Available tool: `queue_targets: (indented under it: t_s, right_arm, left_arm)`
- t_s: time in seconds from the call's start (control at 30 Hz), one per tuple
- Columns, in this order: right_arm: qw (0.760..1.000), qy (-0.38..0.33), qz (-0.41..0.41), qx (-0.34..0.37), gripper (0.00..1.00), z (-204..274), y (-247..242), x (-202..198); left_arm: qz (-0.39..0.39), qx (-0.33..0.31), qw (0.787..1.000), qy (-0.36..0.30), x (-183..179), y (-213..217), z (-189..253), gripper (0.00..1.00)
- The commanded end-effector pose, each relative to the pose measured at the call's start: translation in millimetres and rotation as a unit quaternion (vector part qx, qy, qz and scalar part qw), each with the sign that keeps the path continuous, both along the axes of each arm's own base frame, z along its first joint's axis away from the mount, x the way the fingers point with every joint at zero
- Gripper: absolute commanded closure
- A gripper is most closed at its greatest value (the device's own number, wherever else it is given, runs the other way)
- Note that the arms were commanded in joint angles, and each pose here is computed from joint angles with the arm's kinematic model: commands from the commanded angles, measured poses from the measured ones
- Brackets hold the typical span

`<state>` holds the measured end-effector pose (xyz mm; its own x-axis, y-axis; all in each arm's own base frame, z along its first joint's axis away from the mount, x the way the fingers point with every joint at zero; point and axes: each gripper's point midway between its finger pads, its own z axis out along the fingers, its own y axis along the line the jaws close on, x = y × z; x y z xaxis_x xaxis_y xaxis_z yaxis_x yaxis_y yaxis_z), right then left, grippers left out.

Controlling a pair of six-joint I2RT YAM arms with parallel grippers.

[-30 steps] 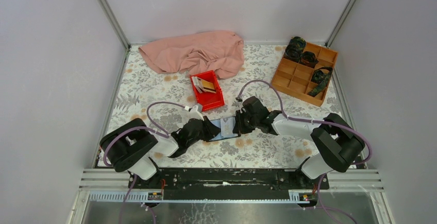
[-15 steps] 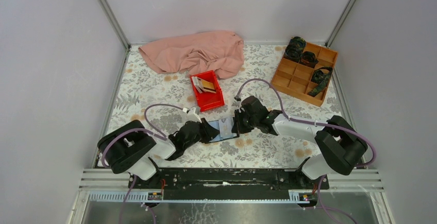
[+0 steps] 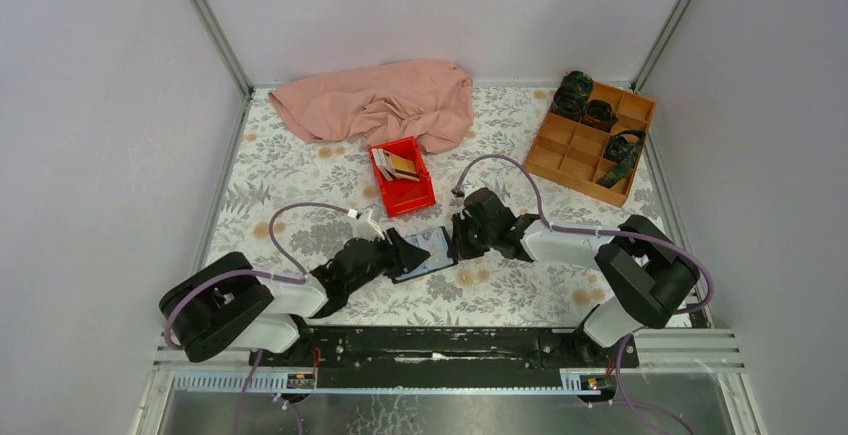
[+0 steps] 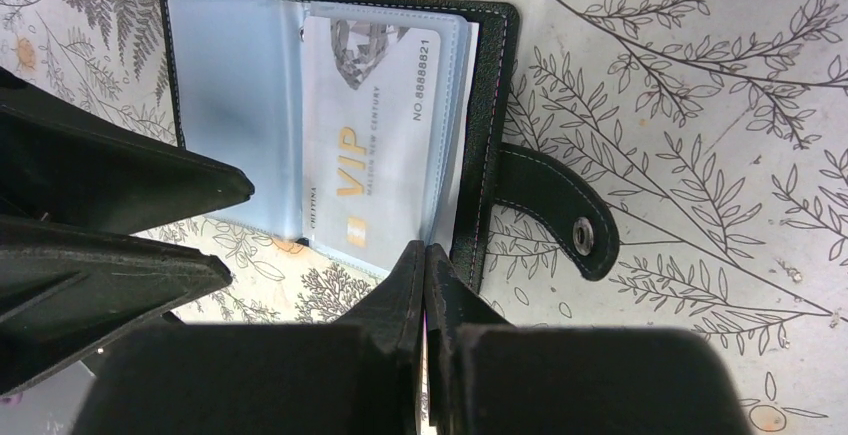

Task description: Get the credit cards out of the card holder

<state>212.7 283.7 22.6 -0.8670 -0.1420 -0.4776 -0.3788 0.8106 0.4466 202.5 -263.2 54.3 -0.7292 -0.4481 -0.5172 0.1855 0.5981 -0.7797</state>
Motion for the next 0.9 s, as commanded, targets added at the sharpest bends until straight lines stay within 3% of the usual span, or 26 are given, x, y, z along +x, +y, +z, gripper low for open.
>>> queue_targets:
  t_s: [0.0,0.33,0.67,0.87]
  right_arm:
    - [0.999,-0.020,0.008,0.026,1.00,12.6,15.2,7.3]
    - [0.999,-0.017,0.012,0.035,1.00,14.9,16.0,3.9]
    - [0.999,-0.013,0.013,0.031,1.00,10.9,13.1,0.8]
    - [1.000,-0.007,0.012,0.025,1.00,4.0,11.7,-0.6]
  left_arm:
    - [-0.004,-0.022,1.000,-0.022,3.6,-3.1,13.5,0.52]
    - [0.022,0.002,0.999,0.031,6.5,0.5,-18.9,0.52]
    - [0.011,-0.059,0.998,0.012,11.3,-13.2,-7.7,0.52]
    - [0.020,-0.079,0.997,0.001,9.0,-4.9,-0.3,0.59]
